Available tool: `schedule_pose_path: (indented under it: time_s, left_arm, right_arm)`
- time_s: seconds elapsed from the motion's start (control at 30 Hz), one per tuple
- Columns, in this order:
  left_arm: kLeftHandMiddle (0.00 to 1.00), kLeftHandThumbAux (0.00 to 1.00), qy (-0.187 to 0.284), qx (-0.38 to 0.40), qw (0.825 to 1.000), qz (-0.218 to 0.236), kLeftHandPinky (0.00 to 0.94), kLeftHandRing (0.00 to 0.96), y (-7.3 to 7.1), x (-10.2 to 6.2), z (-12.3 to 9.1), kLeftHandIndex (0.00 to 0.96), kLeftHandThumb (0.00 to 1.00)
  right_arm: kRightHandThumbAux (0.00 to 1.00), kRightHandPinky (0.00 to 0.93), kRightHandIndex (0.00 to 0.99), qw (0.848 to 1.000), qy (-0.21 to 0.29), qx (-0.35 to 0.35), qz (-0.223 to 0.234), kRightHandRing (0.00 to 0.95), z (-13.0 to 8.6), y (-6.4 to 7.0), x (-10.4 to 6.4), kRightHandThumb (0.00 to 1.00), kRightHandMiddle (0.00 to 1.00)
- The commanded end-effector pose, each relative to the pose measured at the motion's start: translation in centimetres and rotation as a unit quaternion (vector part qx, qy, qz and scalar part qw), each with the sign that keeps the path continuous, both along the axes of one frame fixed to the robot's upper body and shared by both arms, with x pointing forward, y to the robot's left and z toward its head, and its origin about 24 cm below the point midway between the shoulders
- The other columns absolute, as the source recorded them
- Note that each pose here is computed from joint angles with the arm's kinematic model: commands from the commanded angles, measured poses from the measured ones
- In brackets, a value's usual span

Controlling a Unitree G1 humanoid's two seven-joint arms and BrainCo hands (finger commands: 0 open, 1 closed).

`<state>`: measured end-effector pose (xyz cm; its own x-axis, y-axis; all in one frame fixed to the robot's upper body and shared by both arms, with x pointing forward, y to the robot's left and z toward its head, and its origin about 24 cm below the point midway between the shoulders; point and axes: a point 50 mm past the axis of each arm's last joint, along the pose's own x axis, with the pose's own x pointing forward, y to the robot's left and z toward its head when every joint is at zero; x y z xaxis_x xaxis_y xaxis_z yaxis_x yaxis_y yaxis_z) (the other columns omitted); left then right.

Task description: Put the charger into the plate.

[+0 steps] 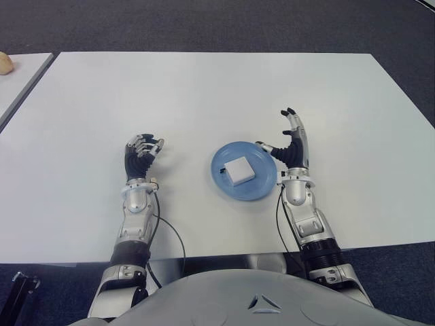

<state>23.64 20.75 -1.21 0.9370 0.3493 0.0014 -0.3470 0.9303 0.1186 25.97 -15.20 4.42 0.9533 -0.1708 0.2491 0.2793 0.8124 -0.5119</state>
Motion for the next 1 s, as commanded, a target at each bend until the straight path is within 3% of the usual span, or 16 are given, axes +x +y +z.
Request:
schedule_pose_path:
  time_s: [0.03, 0.1, 0.2, 0.3, 0.53, 0.73, 1.0]
  left_arm:
    - [0.482, 0.68, 0.007, -0.001, 1.0, -0.001, 0.528, 0.557, 0.0, -0.1, -0.3, 0.401, 0.834]
    - [0.483, 0.68, 0.007, -0.002, 1.0, -0.003, 0.529, 0.559, -0.1, -0.1, -0.3, 0.4, 0.834]
    - [0.483, 0.68, 0.005, -0.004, 1.0, -0.006, 0.527, 0.559, -0.1, -0.1, -0.3, 0.4, 0.834]
    - [0.483, 0.68, 0.006, -0.004, 1.0, -0.007, 0.528, 0.559, -0.1, -0.1, -0.3, 0.401, 0.834]
    - [0.479, 0.679, 0.003, -0.005, 1.0, -0.004, 0.522, 0.552, -0.1, -0.2, -0.3, 0.406, 0.835]
    - [0.483, 0.68, 0.006, 0.001, 1.0, -0.008, 0.529, 0.559, 0.0, -0.2, -0.3, 0.401, 0.834]
    - [0.487, 0.68, 0.002, 0.003, 1.0, -0.018, 0.543, 0.574, -0.2, -0.1, -0.2, 0.398, 0.833]
  right_arm:
    - [0.913, 0.341, 0.242, 0.999, -0.004, 0.048, -0.008, 0.297, -0.3, -0.3, 0.1, 0.492, 0.295]
    - [0.929, 0.349, 0.269, 0.998, 0.001, 0.066, -0.008, 0.312, -0.4, -0.9, 0.1, 0.521, 0.326]
    - [0.798, 0.389, 0.366, 0.995, 0.02, 0.093, -0.009, 0.355, -1.2, -2.6, 0.2, 0.647, 0.369]
    - [0.755, 0.436, 0.401, 0.993, 0.035, 0.111, -0.007, 0.395, -2.0, -3.5, 0.3, 0.69, 0.403]
    - [0.735, 0.541, 0.422, 0.99, 0.049, 0.132, 0.005, 0.487, -2.8, -3.8, 0.2, 0.706, 0.475]
    - [0.733, 0.682, 0.43, 0.99, 0.074, 0.122, 0.017, 0.624, -4.1, -4.1, -0.1, 0.7, 0.59]
    - [0.735, 0.728, 0.432, 0.986, 0.102, 0.127, 0.026, 0.701, -4.8, -4.3, -0.5, 0.697, 0.672]
